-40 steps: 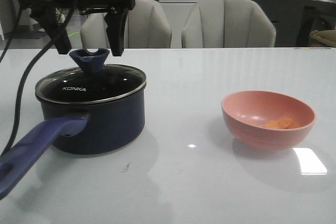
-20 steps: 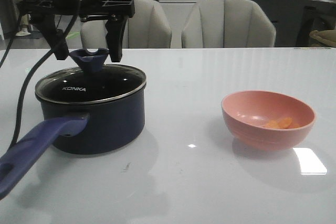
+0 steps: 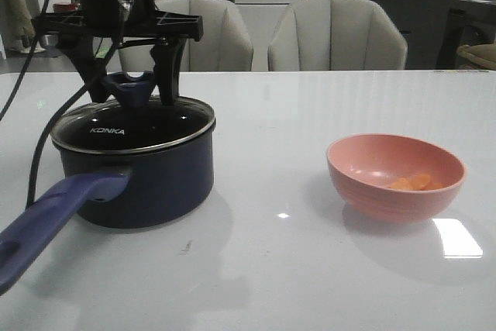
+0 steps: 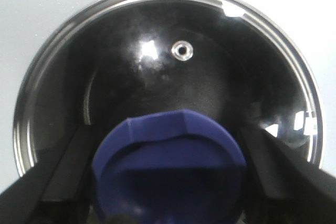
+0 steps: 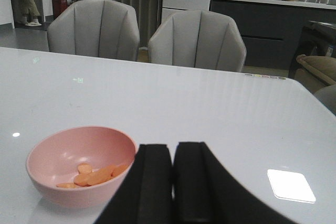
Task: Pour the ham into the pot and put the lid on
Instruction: 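Lower the left gripper onto the purple lid knob and grasp it, then lift the glass lid off the pot and set it beside the pot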
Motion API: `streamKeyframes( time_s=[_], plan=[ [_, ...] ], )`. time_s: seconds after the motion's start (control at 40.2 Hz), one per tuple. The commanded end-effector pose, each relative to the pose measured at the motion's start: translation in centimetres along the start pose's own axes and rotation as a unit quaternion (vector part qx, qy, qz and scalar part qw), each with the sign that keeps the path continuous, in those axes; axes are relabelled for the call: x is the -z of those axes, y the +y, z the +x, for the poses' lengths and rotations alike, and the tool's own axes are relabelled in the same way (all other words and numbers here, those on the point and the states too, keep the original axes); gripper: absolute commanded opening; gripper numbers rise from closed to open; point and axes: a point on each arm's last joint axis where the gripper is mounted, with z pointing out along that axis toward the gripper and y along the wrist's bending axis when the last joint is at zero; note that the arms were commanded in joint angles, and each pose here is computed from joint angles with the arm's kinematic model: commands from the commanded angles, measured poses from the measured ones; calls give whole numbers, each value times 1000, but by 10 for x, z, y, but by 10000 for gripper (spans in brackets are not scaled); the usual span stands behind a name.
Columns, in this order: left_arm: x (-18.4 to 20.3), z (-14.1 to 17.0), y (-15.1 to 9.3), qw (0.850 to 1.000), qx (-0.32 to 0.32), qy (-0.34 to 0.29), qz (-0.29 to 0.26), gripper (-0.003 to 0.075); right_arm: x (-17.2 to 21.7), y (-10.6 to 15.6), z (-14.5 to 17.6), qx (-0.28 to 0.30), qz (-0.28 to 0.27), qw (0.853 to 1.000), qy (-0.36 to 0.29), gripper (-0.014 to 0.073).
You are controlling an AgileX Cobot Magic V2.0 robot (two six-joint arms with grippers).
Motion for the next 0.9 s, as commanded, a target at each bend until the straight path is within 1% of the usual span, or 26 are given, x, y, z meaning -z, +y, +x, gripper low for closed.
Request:
streamKeyframes(
  time_s=[0.0,0.1,0.174,0.324,0.448,0.722,0.797,0.871],
  plan=[
    [30,-4,0,999,6,-43,15,318,2,0,-10,1,2,999,-54,160],
    [30,-4,0,999,6,-43,15,276,2,0,-10,1,2,998,-55,160],
    [30,-4,0,999,6,-43,15,258,2,0,-10,1,2,998,-55,160],
    [33,-4,0,999,5,-42,13,257,2,0,-10,1,2,998,-55,160],
    [43,-7,2,999,-8,-45,3,257,2,0,-10,1,2,998,-55,160],
    [63,-13,5,998,-4,-60,3,257,2,0,-10,1,2,998,-55,160],
    [69,-13,7,998,-18,-67,2,257,2,0,-10,1,2,998,-55,160],
    [76,-14,17,997,-11,-76,-5,257,2,0,-10,1,2,998,-55,160]
  ],
)
